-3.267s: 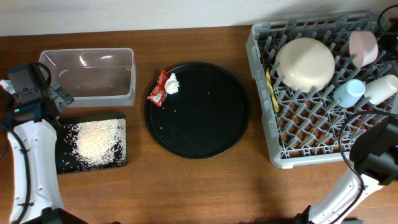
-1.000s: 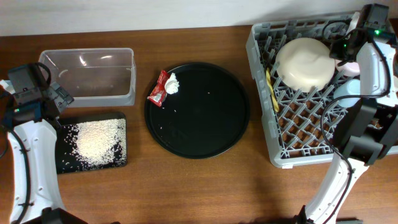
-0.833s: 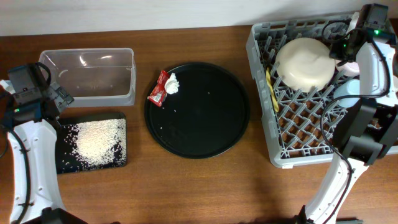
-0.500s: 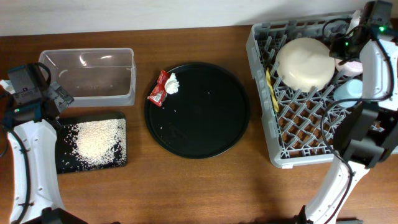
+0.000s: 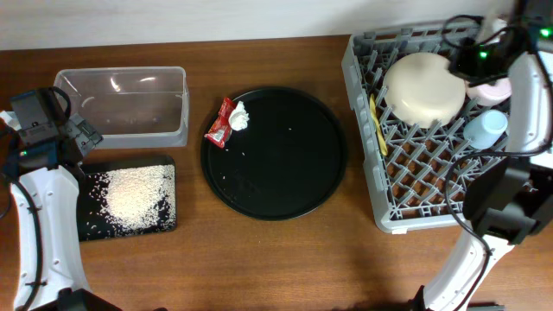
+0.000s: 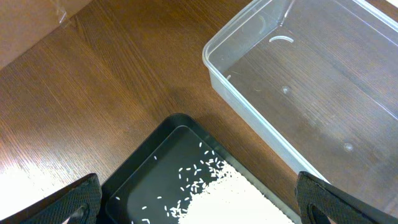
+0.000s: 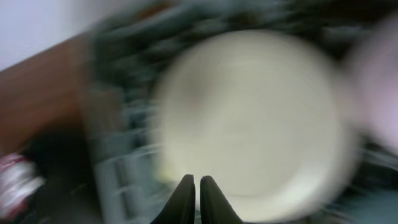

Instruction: Sort waste into correct bins and load items into the dishwasher rack

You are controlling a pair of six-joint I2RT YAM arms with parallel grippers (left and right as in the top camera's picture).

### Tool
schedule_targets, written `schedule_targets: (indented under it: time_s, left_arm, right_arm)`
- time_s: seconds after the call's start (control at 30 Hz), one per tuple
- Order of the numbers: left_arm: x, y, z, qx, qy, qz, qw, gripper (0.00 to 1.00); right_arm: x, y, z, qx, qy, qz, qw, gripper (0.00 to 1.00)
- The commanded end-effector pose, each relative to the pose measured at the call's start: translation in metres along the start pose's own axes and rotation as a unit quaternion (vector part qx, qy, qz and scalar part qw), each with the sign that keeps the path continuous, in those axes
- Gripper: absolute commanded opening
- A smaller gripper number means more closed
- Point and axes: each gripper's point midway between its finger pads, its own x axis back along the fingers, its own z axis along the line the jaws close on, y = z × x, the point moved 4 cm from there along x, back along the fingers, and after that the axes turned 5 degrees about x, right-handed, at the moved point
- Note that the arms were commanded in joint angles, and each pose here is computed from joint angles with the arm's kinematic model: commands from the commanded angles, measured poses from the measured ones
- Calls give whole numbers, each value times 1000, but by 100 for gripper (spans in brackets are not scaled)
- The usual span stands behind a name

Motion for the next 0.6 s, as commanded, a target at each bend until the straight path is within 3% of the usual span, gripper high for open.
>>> schedule_targets:
  time_s: [0.0,0.1,0.2,0.33,0.4,0.5,0.57]
  left_arm:
    - [9,8,1,12,-6,-15,1000,99]
    - [9,8,1,12,-6,-15,1000,99]
    - [9,8,1,12,-6,-15,1000,99]
    - [9,8,1,11,-6,-15,1000,99]
    - [9,8,1,12,-6,-15,1000,99]
    - [9,7,-1,16,-16,-11,1000,99]
    - [11,-2,-20,16,-88,25,996,99]
  right_arm:
    - [21,-4,116,113,177,-12,978,11]
    - [13,-27,176,159,201,23,966,19]
    - [-1,-55,213,194,174,70,963,40]
    - [-19,-75,235,216,43,83,972,74]
    - [-23,-76,234,192,-48,67,978,85]
    - [-24,-75,240,149,-88,41,984,94]
    - [-24,-73,240,115,-89,34,989,95]
